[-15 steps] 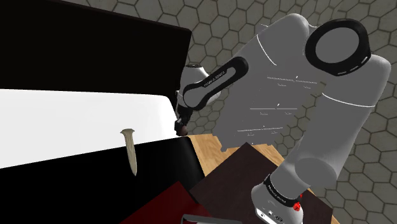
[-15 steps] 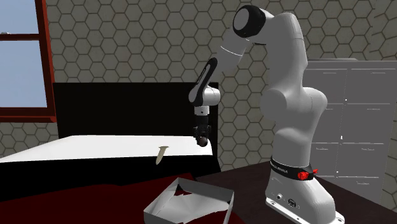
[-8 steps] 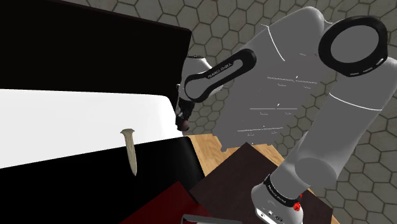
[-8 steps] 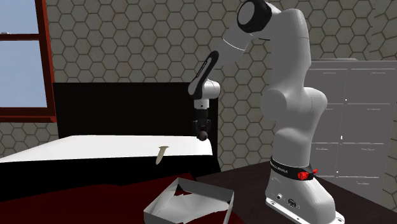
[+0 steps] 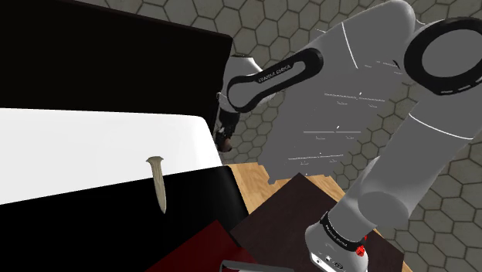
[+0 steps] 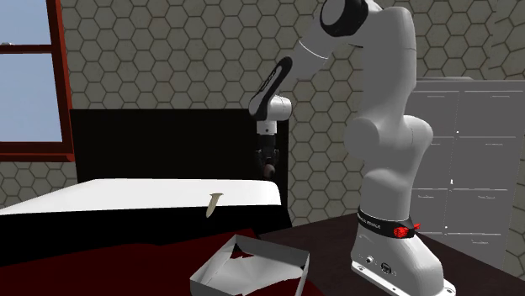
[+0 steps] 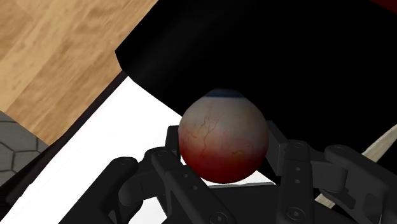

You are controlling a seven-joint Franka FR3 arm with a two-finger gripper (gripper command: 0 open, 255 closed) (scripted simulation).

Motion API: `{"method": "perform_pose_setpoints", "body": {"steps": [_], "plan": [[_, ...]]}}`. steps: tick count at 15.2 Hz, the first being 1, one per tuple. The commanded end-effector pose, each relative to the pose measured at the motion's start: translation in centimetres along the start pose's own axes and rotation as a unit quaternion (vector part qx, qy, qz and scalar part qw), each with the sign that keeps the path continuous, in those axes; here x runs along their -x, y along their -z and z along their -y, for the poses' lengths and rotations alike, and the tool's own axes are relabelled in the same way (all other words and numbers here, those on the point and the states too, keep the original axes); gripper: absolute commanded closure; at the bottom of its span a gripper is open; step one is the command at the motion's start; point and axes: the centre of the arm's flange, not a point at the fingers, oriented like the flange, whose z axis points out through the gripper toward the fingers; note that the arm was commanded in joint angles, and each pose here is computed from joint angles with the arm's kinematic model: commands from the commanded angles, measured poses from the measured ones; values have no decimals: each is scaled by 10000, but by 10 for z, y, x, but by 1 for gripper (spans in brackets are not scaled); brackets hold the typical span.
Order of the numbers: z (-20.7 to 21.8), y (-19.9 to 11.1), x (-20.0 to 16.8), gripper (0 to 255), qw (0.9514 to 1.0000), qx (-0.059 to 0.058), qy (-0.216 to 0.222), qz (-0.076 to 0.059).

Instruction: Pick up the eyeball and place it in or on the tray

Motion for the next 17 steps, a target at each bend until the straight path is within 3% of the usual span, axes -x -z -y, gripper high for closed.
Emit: {"method": "perform_pose_setpoints", "body": {"steps": [1, 17], "plan": [[10, 5, 8, 255, 10000, -1, 0, 2], [172, -13, 143, 255, 10000, -1, 0, 2]]}}
